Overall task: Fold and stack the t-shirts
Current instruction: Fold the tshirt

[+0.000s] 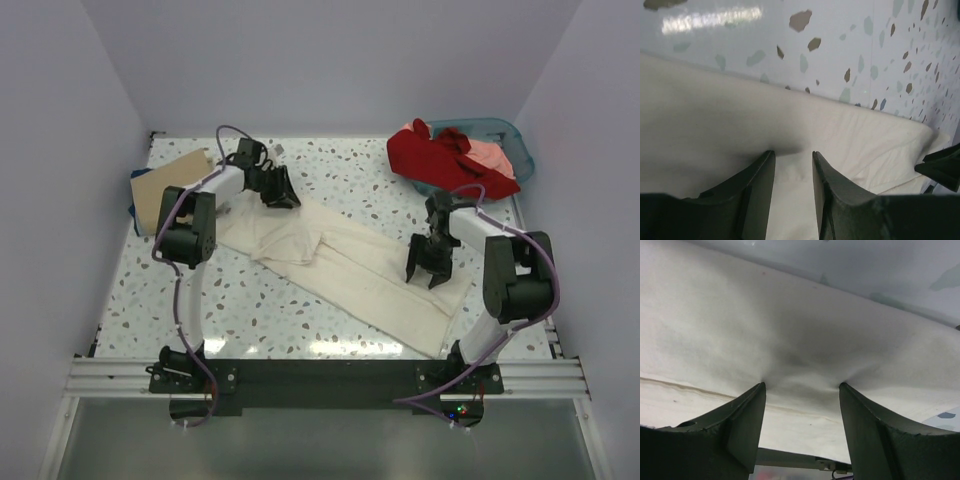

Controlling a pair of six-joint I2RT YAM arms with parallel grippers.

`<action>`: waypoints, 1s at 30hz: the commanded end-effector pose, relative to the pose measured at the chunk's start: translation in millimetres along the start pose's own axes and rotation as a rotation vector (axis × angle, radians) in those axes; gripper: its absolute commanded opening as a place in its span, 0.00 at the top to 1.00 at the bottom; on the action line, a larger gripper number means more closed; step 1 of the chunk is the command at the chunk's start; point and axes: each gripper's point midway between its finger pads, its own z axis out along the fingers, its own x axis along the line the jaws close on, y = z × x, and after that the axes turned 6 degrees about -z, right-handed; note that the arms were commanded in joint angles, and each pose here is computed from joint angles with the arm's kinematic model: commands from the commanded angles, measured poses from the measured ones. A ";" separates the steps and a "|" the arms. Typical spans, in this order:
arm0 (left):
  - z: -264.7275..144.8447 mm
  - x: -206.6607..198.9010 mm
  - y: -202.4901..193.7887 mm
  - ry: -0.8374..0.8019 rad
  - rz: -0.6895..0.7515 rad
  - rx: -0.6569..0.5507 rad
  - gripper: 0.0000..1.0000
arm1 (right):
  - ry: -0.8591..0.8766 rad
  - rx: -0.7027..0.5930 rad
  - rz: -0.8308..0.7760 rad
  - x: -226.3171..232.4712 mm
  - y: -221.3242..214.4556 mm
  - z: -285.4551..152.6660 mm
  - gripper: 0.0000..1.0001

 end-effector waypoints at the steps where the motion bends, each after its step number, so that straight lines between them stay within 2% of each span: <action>1: 31.4 21.9 20.2 0.080 0.104 -0.030 0.58 | 0.017 0.039 0.010 16.2 -19.9 10.3 0.36; 5: 49.2 2.7 30.8 0.016 0.154 -0.039 0.57 | 0.009 0.066 -0.032 35.5 -37.8 13.8 0.36; 11: 49.7 -35.2 53.1 -0.063 0.207 -0.112 0.54 | 0.010 0.058 -0.061 48.9 -48.4 5.7 0.36; 17: 0.7 -100.8 98.1 -0.120 0.212 -0.241 0.51 | -0.020 0.022 -0.145 47.4 -36.6 -26.1 0.36; 21: -40.3 -134.9 103.6 -0.150 0.198 -0.273 0.50 | -0.065 0.039 -0.215 36.7 -40.0 -39.2 0.36; 27: -50.1 -101.1 40.8 -0.075 0.110 -0.158 0.49 | -0.089 0.104 -0.218 25.4 -59.1 -29.9 0.46; 28: -41.5 -86.0 20.6 -0.065 0.083 -0.109 0.49 | -0.087 0.123 -0.210 23.5 -65.6 -25.9 0.47; 30: -39.3 -75.8 5.1 -0.054 0.064 -0.082 0.49 | -0.078 0.128 -0.197 24.5 -68.0 -21.9 0.50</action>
